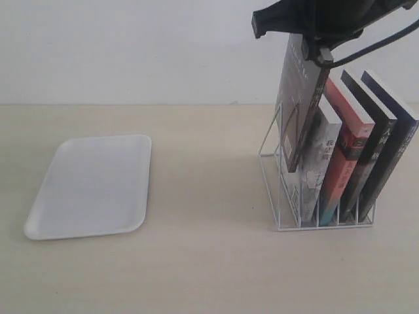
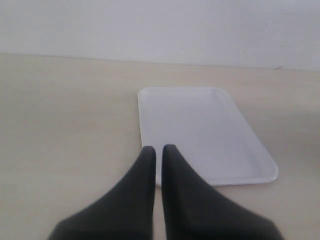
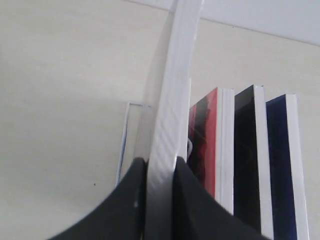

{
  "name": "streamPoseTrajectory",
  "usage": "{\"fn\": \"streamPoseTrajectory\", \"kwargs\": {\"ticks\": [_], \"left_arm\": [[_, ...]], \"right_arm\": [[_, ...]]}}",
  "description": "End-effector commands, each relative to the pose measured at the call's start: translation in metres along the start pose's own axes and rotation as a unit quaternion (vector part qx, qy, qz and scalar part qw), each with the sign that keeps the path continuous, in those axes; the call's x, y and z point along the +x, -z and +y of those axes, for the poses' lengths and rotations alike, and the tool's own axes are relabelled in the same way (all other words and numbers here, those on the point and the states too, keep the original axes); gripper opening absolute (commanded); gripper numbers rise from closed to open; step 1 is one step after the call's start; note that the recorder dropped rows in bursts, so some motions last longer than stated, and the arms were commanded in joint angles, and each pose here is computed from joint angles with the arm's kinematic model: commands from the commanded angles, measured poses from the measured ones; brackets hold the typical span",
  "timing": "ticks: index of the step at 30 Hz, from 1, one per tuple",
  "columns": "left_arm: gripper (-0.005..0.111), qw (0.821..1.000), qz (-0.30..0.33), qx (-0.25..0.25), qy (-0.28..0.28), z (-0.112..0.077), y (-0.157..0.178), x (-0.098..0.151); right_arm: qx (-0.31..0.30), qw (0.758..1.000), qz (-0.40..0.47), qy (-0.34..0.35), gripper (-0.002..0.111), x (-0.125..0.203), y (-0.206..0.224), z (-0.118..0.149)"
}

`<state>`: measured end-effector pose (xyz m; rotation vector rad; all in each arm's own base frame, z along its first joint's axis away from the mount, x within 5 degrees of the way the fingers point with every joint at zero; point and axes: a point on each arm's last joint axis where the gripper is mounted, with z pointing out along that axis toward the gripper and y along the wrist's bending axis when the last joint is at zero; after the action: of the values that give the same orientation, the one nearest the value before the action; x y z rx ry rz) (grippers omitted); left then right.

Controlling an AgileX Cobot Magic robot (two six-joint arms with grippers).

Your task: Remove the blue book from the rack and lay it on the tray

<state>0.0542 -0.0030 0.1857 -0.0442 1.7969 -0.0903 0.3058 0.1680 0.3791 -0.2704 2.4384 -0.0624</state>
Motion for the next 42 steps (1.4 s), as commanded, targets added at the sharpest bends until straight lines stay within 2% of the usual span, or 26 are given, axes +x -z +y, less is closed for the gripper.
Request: {"fn": "streamPoseTrajectory", "kwargs": {"ticks": [1,14,21,29,37,42], "left_arm": [[0.005,1.0,-0.003,-0.001,0.004,0.0,0.0,0.0],[0.005,1.0,-0.003,-0.001,0.004,0.0,0.0,0.0],[0.005,1.0,-0.003,-0.001,0.004,0.0,0.0,0.0],[0.005,1.0,-0.003,-0.001,0.004,0.0,0.0,0.0],[0.005,1.0,-0.003,-0.001,0.004,0.0,0.0,0.0],[0.005,1.0,-0.003,-0.001,0.004,0.0,0.0,0.0]], "right_arm": [[0.005,0.999,-0.039,-0.008,0.0,-0.004,0.023,-0.01],[0.001,0.998,-0.052,-0.029,0.0,-0.013,0.041,-0.015],[-0.001,0.999,-0.028,-0.036,0.0,-0.01,0.042,-0.014],[-0.01,0.999,0.017,-0.028,0.0,-0.003,0.014,-0.002],[-0.016,0.999,0.025,-0.014,0.0,0.006,-0.02,0.01],[0.004,0.999,0.04,-0.011,0.0,0.011,-0.036,0.012]]}}
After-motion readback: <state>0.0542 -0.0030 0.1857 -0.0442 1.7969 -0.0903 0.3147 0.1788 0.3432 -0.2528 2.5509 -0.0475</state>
